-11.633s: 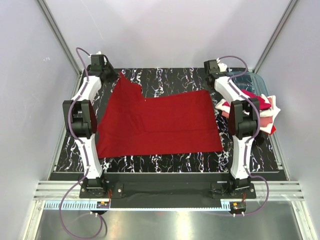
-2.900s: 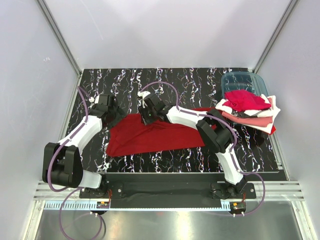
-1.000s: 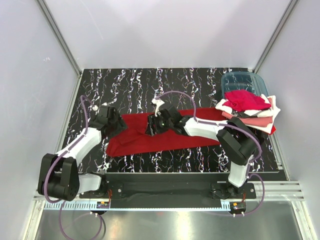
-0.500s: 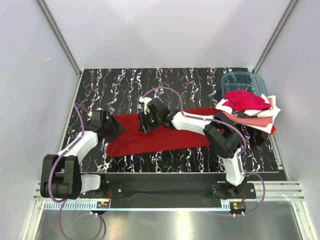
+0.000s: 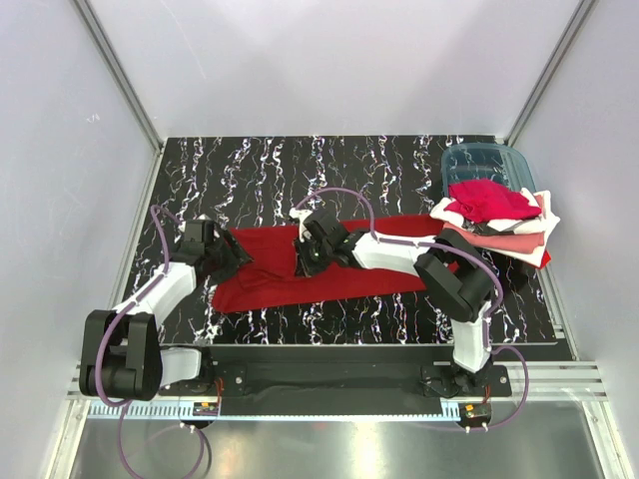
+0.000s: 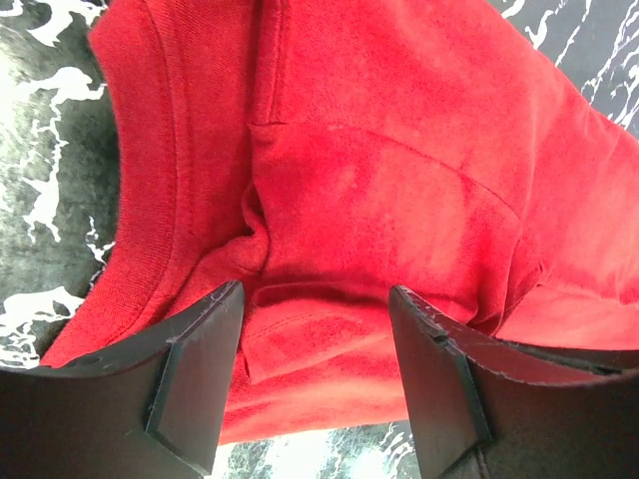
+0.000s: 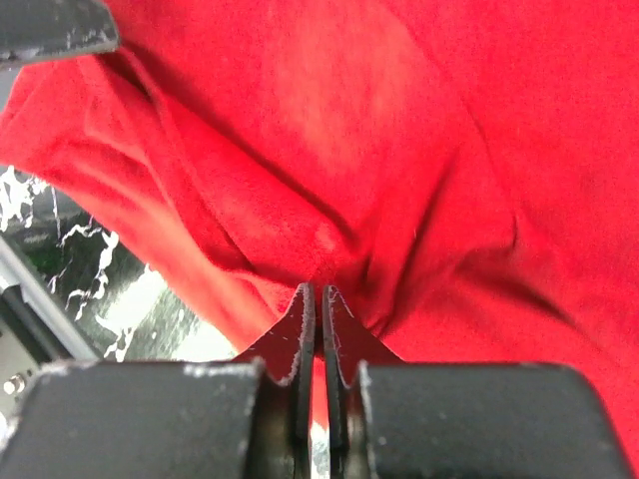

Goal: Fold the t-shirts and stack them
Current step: Fold the tshirt

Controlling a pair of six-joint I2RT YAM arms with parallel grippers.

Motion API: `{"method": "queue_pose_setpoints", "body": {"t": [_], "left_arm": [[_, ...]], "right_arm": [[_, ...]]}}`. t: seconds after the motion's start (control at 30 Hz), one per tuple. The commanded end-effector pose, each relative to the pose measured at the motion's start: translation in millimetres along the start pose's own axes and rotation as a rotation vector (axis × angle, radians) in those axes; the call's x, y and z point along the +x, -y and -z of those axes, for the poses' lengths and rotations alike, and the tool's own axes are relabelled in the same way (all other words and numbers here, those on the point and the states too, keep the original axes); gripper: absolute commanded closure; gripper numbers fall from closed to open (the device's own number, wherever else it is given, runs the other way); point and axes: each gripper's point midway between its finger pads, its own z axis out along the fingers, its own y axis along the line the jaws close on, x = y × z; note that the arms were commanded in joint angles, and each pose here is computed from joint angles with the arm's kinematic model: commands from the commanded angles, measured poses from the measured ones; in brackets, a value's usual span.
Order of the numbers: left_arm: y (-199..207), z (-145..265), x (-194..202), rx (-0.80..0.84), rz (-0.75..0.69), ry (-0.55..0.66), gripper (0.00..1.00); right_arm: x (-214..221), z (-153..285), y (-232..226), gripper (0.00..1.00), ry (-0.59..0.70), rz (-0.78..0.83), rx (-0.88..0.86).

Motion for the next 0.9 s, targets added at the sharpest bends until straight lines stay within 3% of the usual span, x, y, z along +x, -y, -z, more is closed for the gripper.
{"method": "queue_pose_setpoints", "body": {"t": [0.0,0.37,0.43,0.47,0.57,0.87], "left_arm": [[10.0,3.6,-9.5,0.034,-0.045,0.048,0.36],[14.7,11.7,-10.5,0.016,-0.103,0.091,0.36],[17.5,12.4,-9.5,0.019,-0.113,0.089,0.36],[17.5,12.2,-9.4,0.016,-0.117,0.089,0.36],[16.8,13.1,-9.7,0.003,-0.124,0.096,0.36],[20.8,20.0,-11.5,0.009,-0.143,0.122,0.36]], "right_arm": [[-10.9,22.7,-16.1,1.00,0.050,-0.033,-0.036],[11.1,37.9,-5.5,0.97,0.016,-0.084,0.022],[17.3,36.9,-3.0,0.93,-0.003,-0.095,0.030],[22.1,36.2,-2.3,0.83,-0.015,-0.103,0.029],[30.8,37.7,-3.1,0.77,-0.034,-0.111,0.016],[26.1,56.7,-6.5,0.74,0.036,-0.101,0.006]]}}
